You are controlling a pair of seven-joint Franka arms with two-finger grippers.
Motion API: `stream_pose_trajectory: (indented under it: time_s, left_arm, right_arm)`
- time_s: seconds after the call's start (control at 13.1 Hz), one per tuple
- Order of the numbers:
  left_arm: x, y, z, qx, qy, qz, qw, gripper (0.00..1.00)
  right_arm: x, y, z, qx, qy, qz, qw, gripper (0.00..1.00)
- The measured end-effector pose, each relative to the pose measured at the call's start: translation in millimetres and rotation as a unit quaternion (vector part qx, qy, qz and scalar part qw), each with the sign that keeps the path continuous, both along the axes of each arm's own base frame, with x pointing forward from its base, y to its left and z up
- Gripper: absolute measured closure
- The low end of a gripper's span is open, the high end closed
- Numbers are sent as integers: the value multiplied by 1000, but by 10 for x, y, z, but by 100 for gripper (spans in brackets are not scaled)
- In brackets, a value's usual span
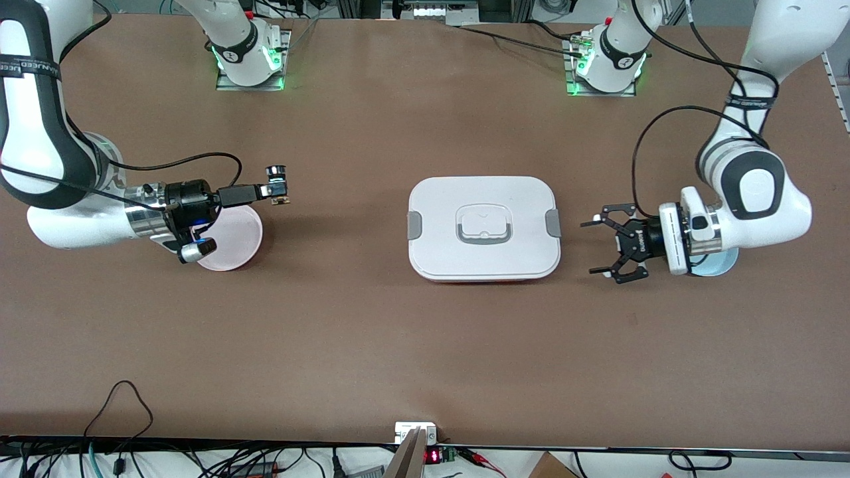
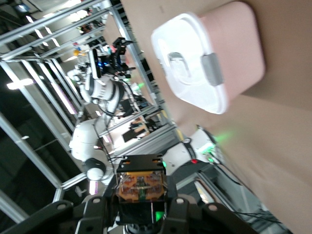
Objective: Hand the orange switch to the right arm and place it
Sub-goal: 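Carry the switch over the white plate while the left gripper withdraws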
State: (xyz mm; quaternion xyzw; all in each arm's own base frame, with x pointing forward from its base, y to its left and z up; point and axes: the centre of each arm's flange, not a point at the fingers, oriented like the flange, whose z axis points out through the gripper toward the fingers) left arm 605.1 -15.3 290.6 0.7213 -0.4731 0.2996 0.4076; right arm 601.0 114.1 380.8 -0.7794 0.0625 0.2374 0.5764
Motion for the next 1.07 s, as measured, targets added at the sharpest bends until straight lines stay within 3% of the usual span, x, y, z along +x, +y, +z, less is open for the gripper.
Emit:
stream_pose_trajectory:
  time_s: [0.15,0.38,0.69,0.92,1.07]
  left_arm:
    - [-85,472,-120,65,3,-17,998,0]
    - [-150,1090,-243,150,-32,-33,988,0]
    - [-20,1631,-142,297,-84,-35,951,0]
    - [96,1964,122,361,-95,-36,927,0]
    - [280,1992,436,418,-96,-45,902,0]
  right_arm:
    - [-46,-84,-66,-23,-19,26,999,60]
    - [-121,-195,-170,-61,-47,71,994,60]
    - [-214,-399,-310,-113,-98,146,978,60]
    - [-259,-553,-353,-142,-144,210,957,60]
    - [-276,-646,-361,-159,-173,253,938,60]
